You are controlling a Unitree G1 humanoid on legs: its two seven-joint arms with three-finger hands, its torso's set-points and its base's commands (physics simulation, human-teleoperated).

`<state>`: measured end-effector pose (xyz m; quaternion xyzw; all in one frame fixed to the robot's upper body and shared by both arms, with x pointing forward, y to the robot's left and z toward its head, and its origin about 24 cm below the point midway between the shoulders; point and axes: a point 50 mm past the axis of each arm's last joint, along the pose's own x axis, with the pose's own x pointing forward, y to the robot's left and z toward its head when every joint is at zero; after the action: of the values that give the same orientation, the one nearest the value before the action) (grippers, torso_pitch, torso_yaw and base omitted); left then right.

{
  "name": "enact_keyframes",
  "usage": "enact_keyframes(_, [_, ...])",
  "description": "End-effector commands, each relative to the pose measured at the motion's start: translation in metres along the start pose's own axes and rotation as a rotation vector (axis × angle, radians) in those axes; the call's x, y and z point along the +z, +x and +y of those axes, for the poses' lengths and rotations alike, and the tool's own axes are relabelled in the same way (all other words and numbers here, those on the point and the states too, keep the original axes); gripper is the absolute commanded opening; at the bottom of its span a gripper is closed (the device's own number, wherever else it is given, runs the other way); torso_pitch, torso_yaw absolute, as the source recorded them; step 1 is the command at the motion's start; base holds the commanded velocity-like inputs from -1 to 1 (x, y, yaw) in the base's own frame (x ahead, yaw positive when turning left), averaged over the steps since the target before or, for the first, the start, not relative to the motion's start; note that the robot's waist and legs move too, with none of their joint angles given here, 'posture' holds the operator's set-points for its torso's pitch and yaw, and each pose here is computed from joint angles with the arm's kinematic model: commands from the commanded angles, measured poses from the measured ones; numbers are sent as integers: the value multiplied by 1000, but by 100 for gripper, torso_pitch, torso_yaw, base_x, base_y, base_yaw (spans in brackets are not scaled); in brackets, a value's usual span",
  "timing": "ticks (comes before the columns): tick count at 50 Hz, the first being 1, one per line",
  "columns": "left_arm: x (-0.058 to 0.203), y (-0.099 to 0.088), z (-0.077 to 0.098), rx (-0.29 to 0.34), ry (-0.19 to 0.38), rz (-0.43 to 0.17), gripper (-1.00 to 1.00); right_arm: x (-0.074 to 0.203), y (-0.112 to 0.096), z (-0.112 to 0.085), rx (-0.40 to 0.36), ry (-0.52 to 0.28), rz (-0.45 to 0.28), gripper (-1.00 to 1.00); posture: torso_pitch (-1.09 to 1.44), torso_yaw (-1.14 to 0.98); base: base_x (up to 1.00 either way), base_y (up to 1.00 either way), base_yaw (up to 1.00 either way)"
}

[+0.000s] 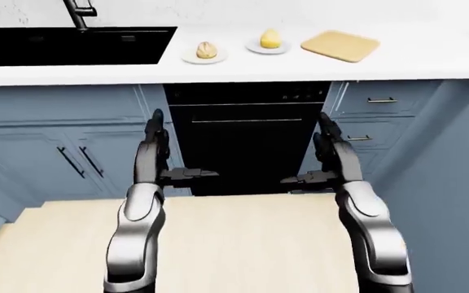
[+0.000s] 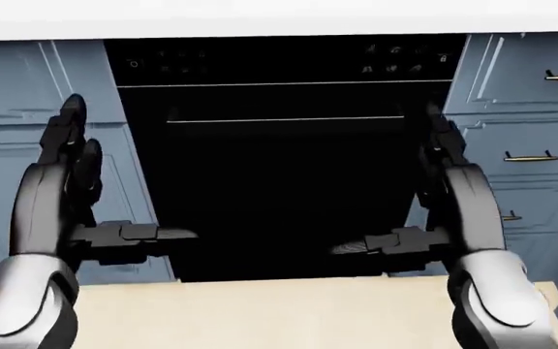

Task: Place all breads on the cutting board.

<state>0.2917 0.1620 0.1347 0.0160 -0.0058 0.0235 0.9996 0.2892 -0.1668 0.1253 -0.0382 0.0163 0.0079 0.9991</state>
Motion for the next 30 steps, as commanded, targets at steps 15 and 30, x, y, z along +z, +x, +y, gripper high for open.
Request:
enact_keyframes(15, [109, 34, 0, 5, -4, -135, 100, 110, 31, -8, -21, -82, -95, 100, 0, 0, 0, 0, 0])
enact_keyframes(30, [166, 55, 8, 12, -19, -155, 100, 173, 43, -12, -4, -92, -127, 100, 0, 0, 0, 0, 0])
